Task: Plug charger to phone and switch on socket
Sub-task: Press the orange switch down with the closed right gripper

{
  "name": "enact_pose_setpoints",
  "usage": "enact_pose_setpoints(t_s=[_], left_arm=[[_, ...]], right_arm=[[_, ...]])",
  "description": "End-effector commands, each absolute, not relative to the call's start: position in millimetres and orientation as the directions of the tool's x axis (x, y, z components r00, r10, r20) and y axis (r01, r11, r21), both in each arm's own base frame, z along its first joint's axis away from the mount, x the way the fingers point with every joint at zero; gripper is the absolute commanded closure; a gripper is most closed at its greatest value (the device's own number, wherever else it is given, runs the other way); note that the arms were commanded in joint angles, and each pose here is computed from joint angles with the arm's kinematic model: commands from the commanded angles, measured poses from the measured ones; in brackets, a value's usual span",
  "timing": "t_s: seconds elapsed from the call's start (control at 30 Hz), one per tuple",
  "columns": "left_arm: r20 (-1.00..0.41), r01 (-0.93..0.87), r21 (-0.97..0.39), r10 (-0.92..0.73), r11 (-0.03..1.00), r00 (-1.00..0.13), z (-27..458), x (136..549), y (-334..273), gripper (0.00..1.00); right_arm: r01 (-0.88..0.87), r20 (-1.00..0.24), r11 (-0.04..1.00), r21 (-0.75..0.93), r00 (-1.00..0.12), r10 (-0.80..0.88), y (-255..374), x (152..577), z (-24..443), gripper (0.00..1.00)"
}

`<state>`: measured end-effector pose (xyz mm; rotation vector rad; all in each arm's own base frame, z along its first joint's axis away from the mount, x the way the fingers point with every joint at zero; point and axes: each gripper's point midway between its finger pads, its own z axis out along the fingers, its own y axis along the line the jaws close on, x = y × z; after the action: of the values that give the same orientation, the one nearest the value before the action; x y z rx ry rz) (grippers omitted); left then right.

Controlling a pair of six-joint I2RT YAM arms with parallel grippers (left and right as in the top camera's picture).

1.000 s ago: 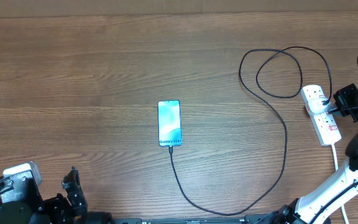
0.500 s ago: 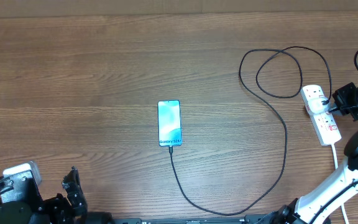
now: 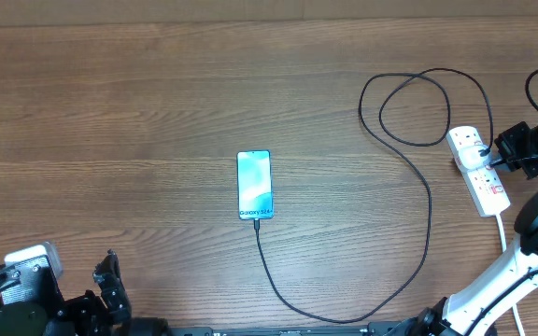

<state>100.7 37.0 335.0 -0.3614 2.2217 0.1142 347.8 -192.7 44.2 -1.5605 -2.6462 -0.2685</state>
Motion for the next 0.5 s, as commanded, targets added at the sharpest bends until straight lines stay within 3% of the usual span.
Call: enact_pose_setpoints(t_s=[0.0, 0.23, 0.47], left_arm=[[-0.790, -0.319, -0.049, -0.232, 0.947, -0.568, 338, 97, 40, 0.00], [-0.790, -0.319, -0.048, -0.232, 0.946, -0.568, 338, 97, 40, 0.00], [-0.790, -0.319, -0.049, -0.232, 0.947, -0.568, 338, 97, 40, 0.00]], right_arm=[[0.889, 0.139, 0.454, 0.056, -0.457, 0.879, -193, 341, 39, 0.96], [0.907, 0.132, 0.418, 0.041, -0.420, 0.898, -206, 336, 52, 0.96], [0.888, 0.128, 0.450, 0.097, -0.460, 0.879, -199, 348, 52, 0.96]])
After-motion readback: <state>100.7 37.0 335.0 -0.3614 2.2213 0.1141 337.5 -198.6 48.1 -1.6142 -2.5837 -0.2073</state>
